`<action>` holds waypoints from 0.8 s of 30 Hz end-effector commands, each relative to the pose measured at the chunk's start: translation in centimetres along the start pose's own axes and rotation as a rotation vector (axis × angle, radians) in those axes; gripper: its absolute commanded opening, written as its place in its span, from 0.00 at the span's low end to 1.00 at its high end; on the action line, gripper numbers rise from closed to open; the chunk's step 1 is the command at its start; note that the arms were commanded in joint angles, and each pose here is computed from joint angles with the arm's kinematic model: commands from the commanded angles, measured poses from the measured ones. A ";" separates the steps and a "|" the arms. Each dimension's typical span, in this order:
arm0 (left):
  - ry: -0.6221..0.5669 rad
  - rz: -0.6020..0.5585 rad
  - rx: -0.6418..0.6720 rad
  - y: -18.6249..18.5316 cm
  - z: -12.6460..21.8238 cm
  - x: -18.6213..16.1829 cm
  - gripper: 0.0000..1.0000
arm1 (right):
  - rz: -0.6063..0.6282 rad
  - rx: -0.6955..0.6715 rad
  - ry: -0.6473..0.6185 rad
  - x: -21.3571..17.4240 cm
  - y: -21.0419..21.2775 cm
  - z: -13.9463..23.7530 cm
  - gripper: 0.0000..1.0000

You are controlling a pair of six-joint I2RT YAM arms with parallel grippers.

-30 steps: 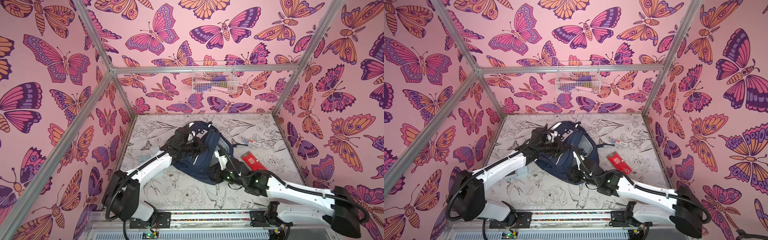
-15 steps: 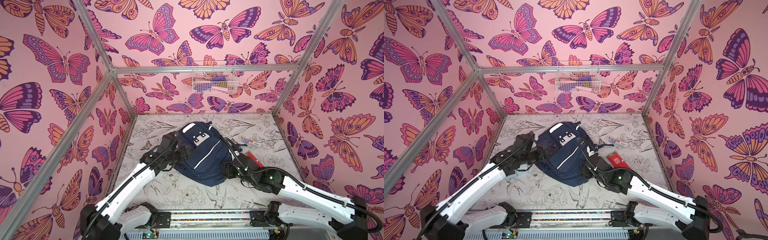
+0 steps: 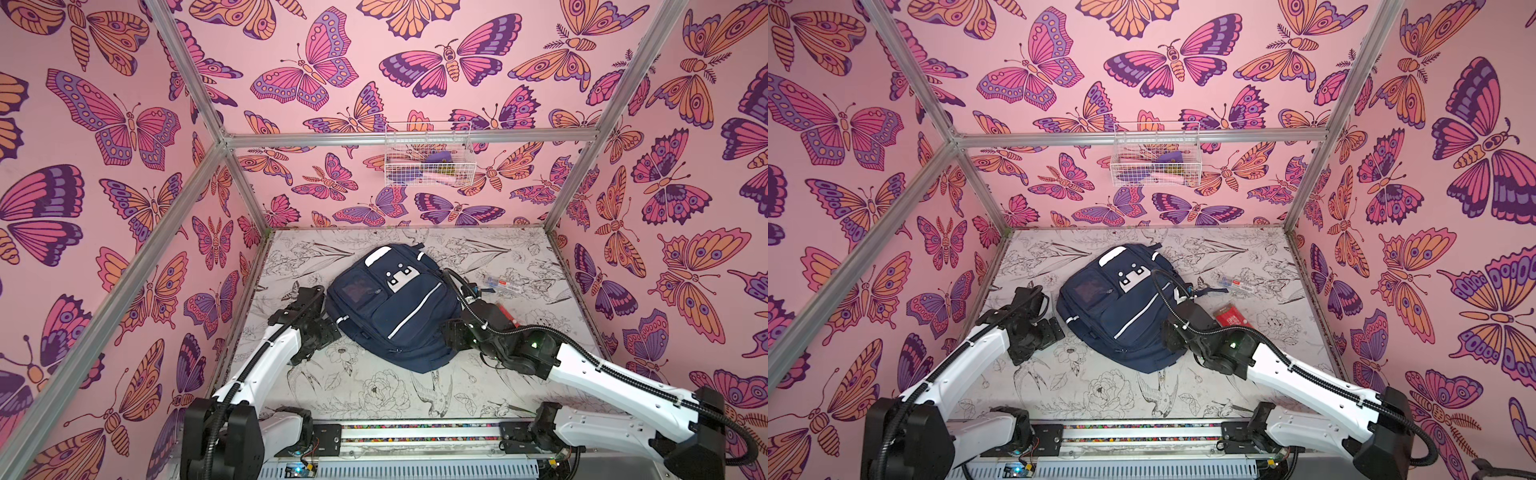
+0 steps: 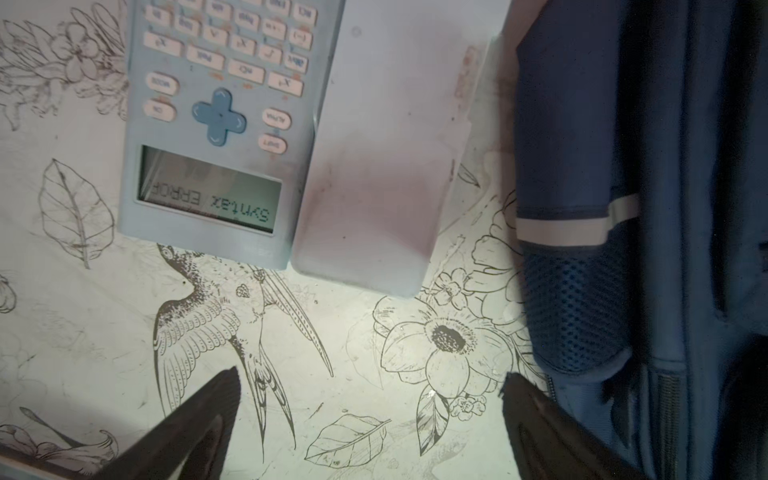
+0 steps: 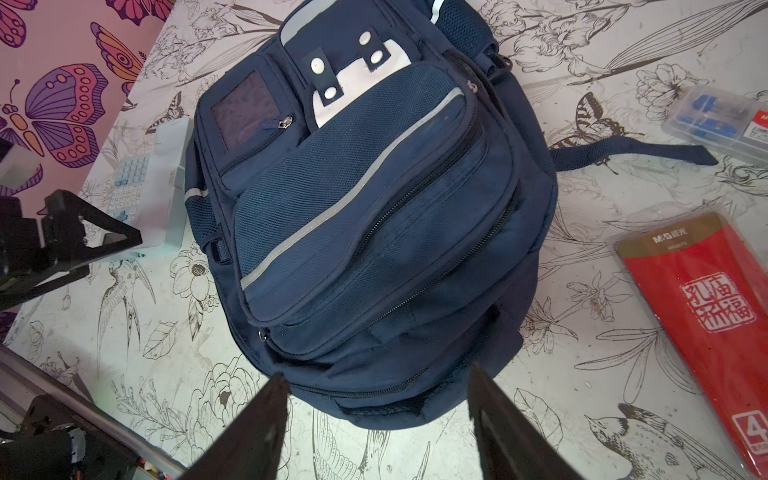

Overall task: Pack the student bag
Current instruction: 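Grasp the white plastic box beside the calculator with the left gripper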

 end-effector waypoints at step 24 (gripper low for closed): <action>0.091 0.035 0.006 -2.0 -5.3 1.9 0.85 | -0.019 0.001 0.020 0.1 -0.2 -0.1 0.61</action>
Point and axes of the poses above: each gripper's point midway between its finger pads, its own z axis back along the fingers, its own y axis along the line the jaws close on, x = y × z, the point moved 7 cm from there along z, back along the fingers, and after that the axes turned 14 degrees about z, right-handed, at the moved point
